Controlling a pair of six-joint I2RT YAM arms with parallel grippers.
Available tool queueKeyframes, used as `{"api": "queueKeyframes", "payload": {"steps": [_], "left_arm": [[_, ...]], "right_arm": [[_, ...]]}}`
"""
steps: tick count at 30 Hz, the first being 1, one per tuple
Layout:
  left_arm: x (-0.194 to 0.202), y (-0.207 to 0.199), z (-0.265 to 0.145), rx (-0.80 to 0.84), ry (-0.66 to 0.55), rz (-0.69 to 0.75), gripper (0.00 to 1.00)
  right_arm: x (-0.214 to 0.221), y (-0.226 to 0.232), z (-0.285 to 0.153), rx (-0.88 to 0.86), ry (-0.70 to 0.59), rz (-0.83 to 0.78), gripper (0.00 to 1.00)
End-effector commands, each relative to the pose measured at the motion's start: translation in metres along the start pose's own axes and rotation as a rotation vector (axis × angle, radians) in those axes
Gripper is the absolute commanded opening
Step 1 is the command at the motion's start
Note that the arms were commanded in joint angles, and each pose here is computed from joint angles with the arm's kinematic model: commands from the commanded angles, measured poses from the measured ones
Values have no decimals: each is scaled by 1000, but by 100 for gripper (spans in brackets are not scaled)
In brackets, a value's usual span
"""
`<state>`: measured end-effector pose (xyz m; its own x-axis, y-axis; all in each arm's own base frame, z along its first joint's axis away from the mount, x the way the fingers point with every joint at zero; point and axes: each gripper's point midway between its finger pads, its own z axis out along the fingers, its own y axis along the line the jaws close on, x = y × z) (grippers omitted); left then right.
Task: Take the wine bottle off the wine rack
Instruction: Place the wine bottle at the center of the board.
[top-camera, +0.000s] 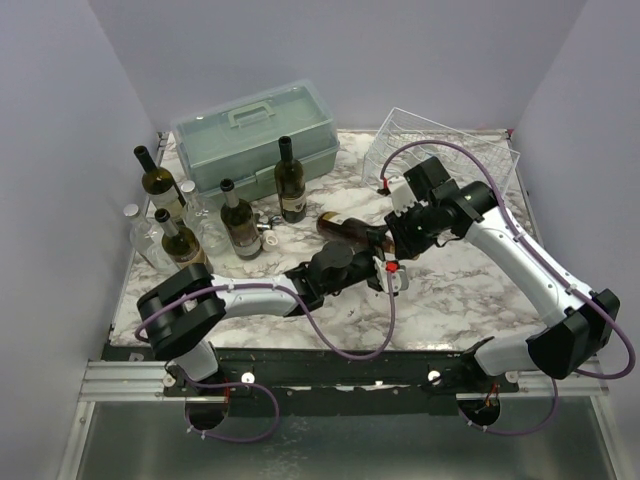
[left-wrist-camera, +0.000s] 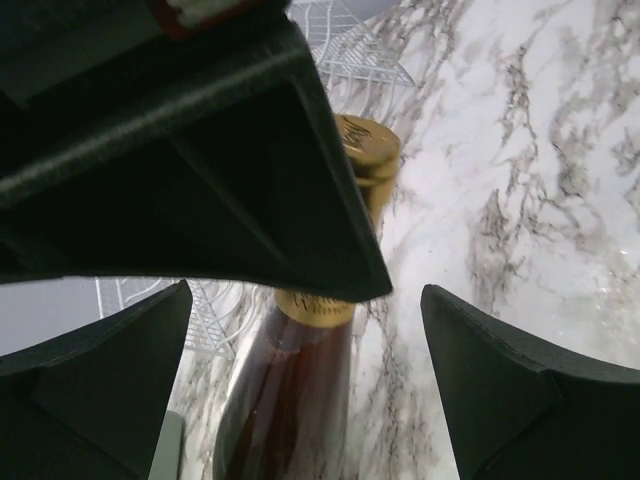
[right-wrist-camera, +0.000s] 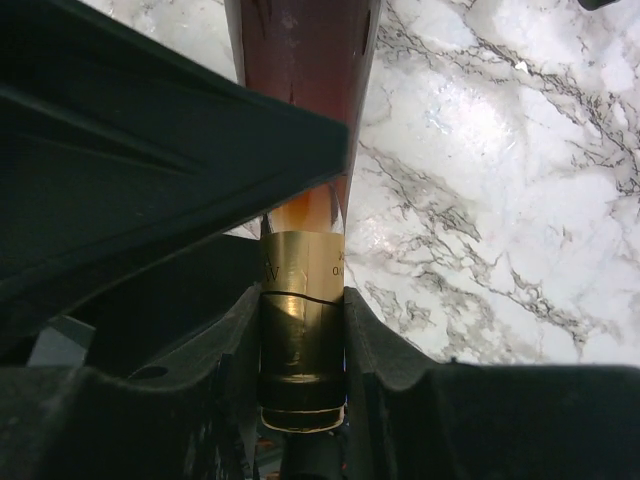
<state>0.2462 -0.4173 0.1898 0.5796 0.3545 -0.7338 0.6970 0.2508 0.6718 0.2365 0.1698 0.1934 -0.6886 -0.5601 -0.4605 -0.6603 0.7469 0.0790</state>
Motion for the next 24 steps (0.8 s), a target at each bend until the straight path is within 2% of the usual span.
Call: {"api": "queueKeyframes", "payload": {"steps": [1, 5, 11, 16, 18, 19, 21, 22, 24], "left_arm": [[-9, 19, 16, -82, -22, 6, 99], [-1, 12, 21, -68, -6, -9, 98], [13, 11, 22, -85, 40, -7, 88], [17, 10, 21, -87, 47, -14, 68], [16, 11, 20, -86, 44, -15, 65], [16, 11, 20, -86, 43, -15, 58], [16, 13, 20, -95, 48, -20, 29], [16, 14, 19, -101, 51, -20, 19], [15, 16, 18, -103, 47, -21, 5]], "right_arm": [[-24, 17, -29, -68, -126, -14, 0], [-27, 18, -35, -69, -139, -17, 0], [-28, 20, -38, -78, -150, -11, 0], [-28, 20, -38, -76, -151, -11, 0], [-29, 20, -38, -78, -152, -9, 0], [-29, 20, -38, -80, -154, -9, 0], [-30, 22, -39, -91, -162, -14, 0], [-31, 23, -41, -95, -169, -17, 0], [-33, 25, -44, -102, -180, -28, 0]]}}
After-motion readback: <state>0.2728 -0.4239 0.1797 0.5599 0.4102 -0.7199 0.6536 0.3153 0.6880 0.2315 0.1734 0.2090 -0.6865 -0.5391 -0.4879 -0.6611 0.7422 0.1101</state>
